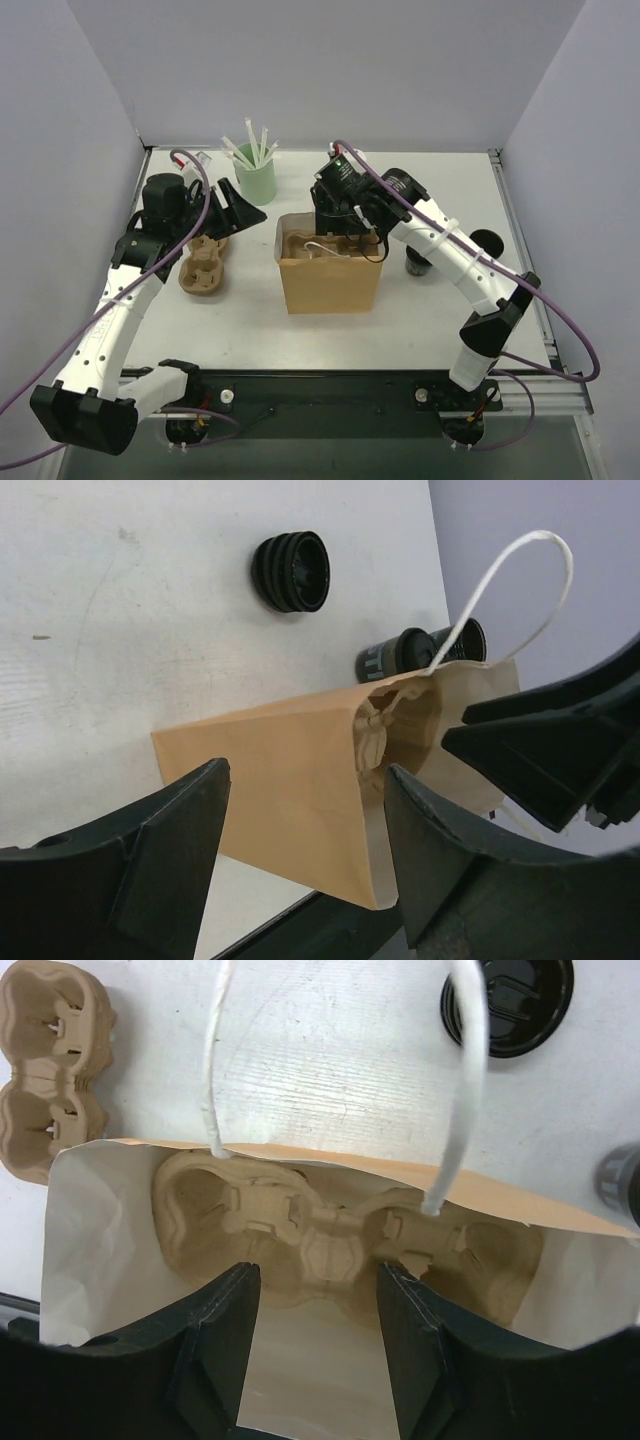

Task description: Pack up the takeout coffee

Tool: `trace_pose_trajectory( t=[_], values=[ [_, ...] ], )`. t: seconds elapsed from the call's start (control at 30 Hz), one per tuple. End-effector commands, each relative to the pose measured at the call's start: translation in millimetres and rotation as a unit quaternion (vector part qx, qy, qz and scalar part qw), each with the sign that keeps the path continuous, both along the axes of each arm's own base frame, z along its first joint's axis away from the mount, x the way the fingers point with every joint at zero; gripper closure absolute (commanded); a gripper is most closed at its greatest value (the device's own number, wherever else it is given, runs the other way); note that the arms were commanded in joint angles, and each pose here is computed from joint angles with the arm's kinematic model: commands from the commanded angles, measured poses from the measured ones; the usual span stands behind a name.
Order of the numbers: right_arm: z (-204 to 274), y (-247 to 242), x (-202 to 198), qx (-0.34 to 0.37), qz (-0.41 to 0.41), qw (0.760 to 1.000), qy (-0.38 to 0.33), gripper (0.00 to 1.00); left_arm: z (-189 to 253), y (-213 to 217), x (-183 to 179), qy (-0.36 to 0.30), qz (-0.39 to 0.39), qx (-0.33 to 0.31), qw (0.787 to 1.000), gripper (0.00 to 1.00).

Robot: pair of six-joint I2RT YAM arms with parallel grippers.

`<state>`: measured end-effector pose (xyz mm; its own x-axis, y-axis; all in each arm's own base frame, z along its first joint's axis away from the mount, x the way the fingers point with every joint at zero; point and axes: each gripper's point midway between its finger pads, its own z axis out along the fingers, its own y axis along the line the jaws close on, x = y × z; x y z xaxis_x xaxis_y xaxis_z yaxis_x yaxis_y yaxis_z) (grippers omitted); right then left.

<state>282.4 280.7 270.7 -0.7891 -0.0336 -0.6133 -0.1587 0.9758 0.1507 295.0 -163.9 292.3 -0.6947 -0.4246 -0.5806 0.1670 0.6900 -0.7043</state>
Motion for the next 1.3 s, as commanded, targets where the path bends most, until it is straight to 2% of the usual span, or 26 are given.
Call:
trace_pose_trajectory(
  t=[0.0,0.17,0.4,0.53,0.57,0.77,0.87,0.97,1.13,1.27],
  values=[
    [-1,12,-2,0.011,0.04,0.999,-0.008,0.5,29,-20,0,-0.062,-0.032,0.018,0.997,0.29],
    [-8,17,-6,0.002,0.092,0.996,-0.013,0.53,12,-42,-3,-0.04,-0.069,0.059,0.995,0.36],
    [3,11,-13,0.006,0.177,0.984,-0.036,0.62,0,-43,-5,-0.034,-0.08,0.11,0.99,0.48],
    [-1,14,-29,0.008,0.257,0.966,-0.028,0.64,-6,-50,-6,-0.03,-0.105,0.111,0.988,0.66],
    [-2,16,-34,0.006,0.288,0.957,-0.03,0.65,-8,-51,-6,-0.032,-0.112,0.113,0.987,0.79],
    [-1,15,-51,0.01,0.372,0.927,-0.046,0.75,-3,-63,-6,-0.069,-0.162,0.108,0.978,1.0],
    [7,17,-56,0.013,0.4,0.914,-0.062,0.83,-4,-66,-3,-0.079,-0.176,0.113,0.975,1.0],
    [13,14,-55,0.007,0.403,0.912,-0.078,0.89,3,-69,-1,-0.105,-0.185,0.109,0.971,1.0],
    [25,12,-53,-0.017,0.423,0.898,-0.121,0.93,38,-71,-2,-0.182,-0.194,0.101,0.959,1.0],
    [31,8,-44,-0.03,0.412,0.897,-0.158,0.93,23,-71,-12,-0.203,-0.207,0.096,0.952,1.0]
  ],
)
